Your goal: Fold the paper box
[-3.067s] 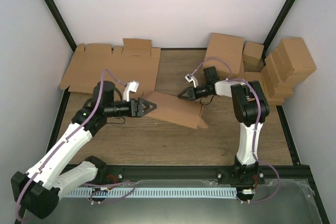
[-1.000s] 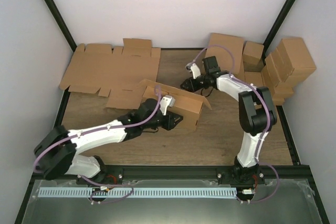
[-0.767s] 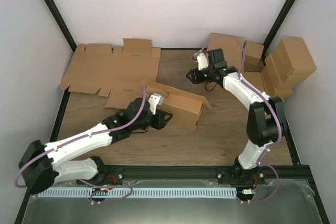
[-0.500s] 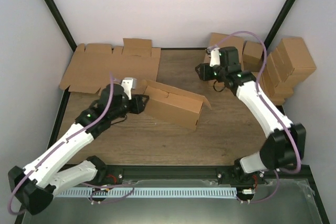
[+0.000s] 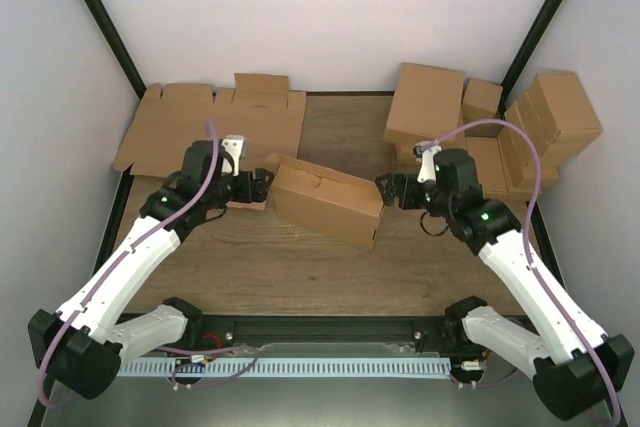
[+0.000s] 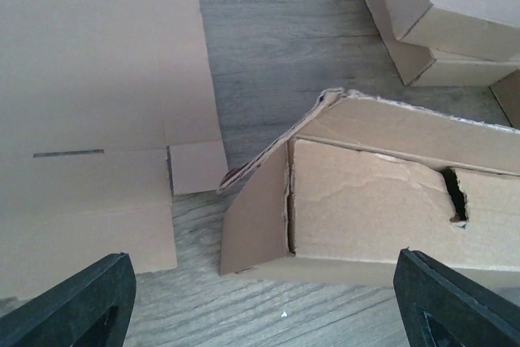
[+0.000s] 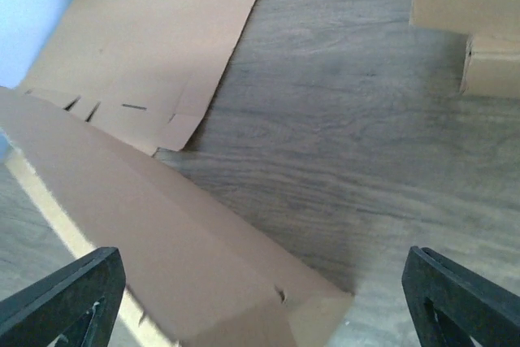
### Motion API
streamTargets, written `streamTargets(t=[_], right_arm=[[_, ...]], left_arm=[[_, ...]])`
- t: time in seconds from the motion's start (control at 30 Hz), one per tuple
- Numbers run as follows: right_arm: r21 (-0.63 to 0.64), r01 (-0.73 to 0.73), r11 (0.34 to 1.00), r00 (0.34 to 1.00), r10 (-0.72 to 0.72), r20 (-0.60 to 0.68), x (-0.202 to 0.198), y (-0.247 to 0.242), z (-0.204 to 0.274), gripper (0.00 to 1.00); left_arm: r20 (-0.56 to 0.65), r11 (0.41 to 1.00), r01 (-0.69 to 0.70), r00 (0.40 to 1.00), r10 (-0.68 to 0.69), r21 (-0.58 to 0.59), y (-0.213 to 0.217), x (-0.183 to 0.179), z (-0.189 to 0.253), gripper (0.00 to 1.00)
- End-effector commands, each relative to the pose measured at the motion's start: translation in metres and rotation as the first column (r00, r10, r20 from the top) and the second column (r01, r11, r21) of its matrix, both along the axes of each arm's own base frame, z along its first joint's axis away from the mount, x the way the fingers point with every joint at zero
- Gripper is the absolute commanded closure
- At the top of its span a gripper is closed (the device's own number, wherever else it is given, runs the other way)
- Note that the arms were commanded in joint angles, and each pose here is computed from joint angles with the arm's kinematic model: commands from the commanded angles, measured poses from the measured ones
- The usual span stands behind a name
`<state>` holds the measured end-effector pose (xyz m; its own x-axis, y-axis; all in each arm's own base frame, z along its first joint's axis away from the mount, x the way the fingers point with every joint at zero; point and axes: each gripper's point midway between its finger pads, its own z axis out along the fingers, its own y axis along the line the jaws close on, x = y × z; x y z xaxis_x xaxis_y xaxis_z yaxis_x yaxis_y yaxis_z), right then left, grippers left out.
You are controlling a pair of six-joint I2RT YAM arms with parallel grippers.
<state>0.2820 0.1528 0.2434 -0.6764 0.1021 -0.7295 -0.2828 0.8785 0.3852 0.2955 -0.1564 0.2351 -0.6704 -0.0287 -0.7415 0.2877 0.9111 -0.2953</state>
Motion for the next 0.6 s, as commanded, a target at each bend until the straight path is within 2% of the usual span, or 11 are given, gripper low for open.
streamTargets(t=[0.0, 0.3, 0.43, 0.57], right_arm=[[0.069, -0.002, 0.998, 1.0, 0.003, -0.013, -0.023, -0.002, 0.005, 0.04], [0.094, 0.033, 0.995, 0.992, -0.021, -0.127, -0.034, -0.003, -0.022, 0.11], [0.073, 0.041, 0.996, 0.993, -0.033, -0.114, -0.033, -0.007, -0.025, 0.12], [0.083, 0.02, 0.996, 0.986, -0.006, -0.165, -0.035, -0.001, -0.03, 0.16]], left_arm=[[0.064, 0.995, 0.094, 0.993, -0.095, 0.019, -0.012, 0.007, 0.008, 0.11], [0.079, 0.994, 0.044, 0.995, -0.052, 0.095, -0.011, 0.039, 0.004, 0.18], [0.091, 0.989, 0.075, 0.992, -0.087, 0.127, -0.017, 0.05, 0.007, 0.22], [0.07, 0.984, 0.111, 0.99, -0.121, 0.141, -0.025, 0.058, 0.003, 0.26]])
